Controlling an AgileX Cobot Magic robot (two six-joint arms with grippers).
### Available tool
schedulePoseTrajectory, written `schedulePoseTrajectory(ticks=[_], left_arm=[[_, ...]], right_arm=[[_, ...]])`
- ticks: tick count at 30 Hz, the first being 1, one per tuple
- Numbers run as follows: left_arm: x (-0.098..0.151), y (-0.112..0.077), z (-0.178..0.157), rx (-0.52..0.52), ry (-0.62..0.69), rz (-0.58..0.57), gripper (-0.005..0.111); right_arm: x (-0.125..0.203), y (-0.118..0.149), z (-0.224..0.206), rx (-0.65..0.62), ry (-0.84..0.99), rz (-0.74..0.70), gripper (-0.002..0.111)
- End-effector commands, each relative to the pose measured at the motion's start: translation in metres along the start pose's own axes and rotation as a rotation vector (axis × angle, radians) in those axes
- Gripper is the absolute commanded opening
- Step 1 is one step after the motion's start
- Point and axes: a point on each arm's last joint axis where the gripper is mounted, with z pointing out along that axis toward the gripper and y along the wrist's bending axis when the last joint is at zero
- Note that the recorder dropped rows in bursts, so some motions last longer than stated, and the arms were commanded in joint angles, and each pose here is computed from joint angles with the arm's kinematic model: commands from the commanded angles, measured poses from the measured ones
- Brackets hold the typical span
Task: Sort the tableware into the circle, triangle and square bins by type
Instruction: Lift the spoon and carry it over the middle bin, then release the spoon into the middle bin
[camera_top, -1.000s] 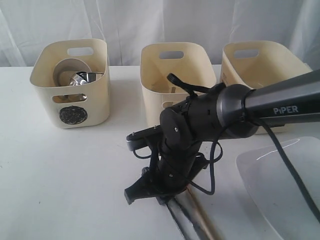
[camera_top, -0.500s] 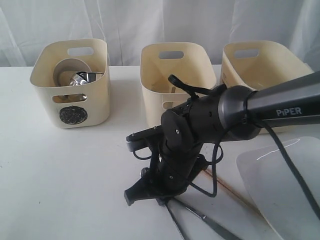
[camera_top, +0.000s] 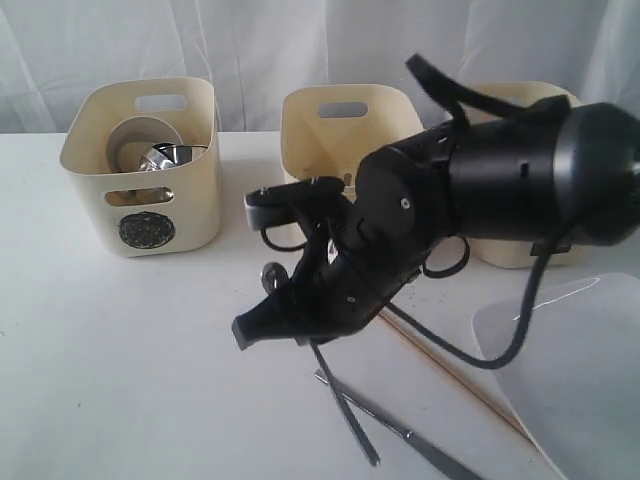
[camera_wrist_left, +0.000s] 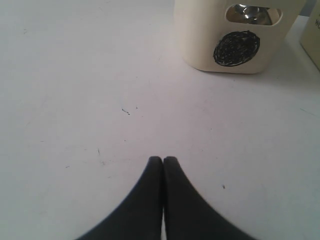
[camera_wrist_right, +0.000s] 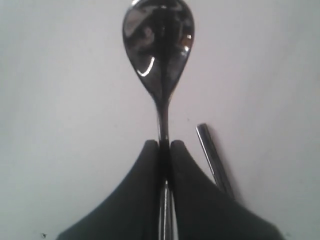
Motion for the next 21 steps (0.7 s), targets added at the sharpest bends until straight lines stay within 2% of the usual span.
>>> schedulePoseTrajectory(ticks=[1,6,13,18,21], left_arm=[[0.002,0.000,0.001,0.009,-0.001,-0.005,0.000],[0.002,0.000,0.001,0.009,-0.001,-0.005,0.000],[0.002,0.000,0.001,0.009,-0.001,-0.005,0.000],[0.002,0.000,0.001,0.009,-0.001,-0.005,0.000],[0.002,0.000,0.001,0.009,-0.001,-0.005,0.000]], right_arm=[[-0.024,0.004,-0.041,-0.002,-0.231,-0.068,0.000],[-0.054,0.002,-0.075,0.071,-0.457,-0.196,0.000],[-0.090,-0.032,-0.110,0.195,-0.698,-0.199,0.000],[-0.110,-0.057,-0.124,0.197,-0.926,-0.201,0.000],[-0.116,-0.072,-0.115,0.201,-0.965,-0.193,0.000]])
